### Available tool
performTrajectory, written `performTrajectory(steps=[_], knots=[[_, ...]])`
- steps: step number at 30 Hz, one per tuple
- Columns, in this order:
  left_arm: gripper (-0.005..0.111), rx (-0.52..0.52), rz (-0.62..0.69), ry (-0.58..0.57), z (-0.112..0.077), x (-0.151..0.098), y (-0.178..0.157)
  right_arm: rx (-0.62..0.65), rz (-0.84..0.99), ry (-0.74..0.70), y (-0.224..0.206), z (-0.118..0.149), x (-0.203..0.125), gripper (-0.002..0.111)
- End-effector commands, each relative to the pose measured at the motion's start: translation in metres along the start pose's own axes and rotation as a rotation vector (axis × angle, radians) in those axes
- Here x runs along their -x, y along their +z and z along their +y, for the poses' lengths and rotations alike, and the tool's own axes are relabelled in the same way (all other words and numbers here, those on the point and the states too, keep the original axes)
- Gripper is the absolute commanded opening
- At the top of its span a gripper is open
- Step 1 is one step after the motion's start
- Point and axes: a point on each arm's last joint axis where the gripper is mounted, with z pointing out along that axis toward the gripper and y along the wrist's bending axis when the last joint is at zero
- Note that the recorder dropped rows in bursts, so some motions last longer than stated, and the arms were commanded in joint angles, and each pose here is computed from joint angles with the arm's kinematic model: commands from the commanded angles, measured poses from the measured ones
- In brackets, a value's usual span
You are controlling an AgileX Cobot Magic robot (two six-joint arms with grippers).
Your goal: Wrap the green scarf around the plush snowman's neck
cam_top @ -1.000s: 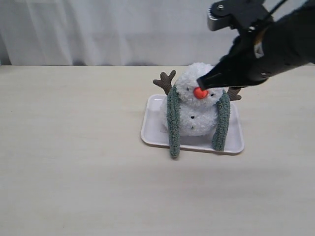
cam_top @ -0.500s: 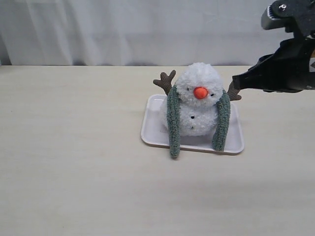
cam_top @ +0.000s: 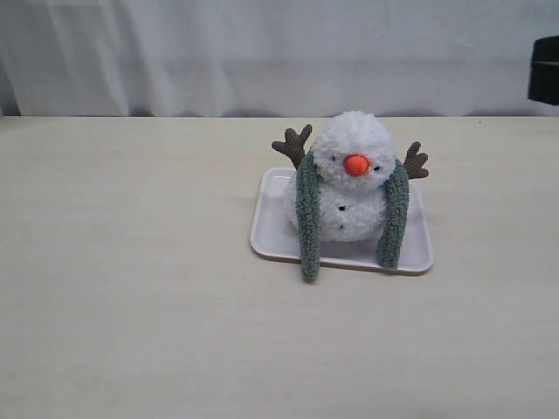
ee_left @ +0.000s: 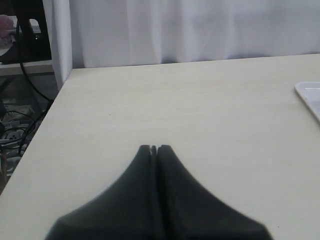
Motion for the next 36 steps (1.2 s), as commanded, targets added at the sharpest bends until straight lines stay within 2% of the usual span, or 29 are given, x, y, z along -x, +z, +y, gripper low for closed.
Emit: performTrajectory(steps=[1, 7, 12, 25, 36], knots=[[0.0, 0.002, -0.012, -0.003, 0.0, 0.0, 0.0, -0.005, -0.077, 0.022, -0.035, -0.007, -0.007, 0.02], [0.0, 0.002, -0.012, -0.003, 0.0, 0.0, 0.0, -0.019, -0.166, 0.021, -0.08, -0.015, -0.019, 0.019], [0.0, 0.002, -0.012, -0.003, 0.0, 0.0, 0.0, -0.016, -0.288, 0.038, -0.117, -0.021, -0.031, 0.004], [0.0, 0.002, -0.012, -0.003, 0.0, 0.0, 0.0, -0.048, -0.456, 0.108, -0.192, -0.038, -0.072, 0.004], [0.0, 0.002, -0.012, -0.003, 0.0, 0.0, 0.0, -0.053, -0.458, 0.106, -0.193, -0.039, -0.071, 0.004]])
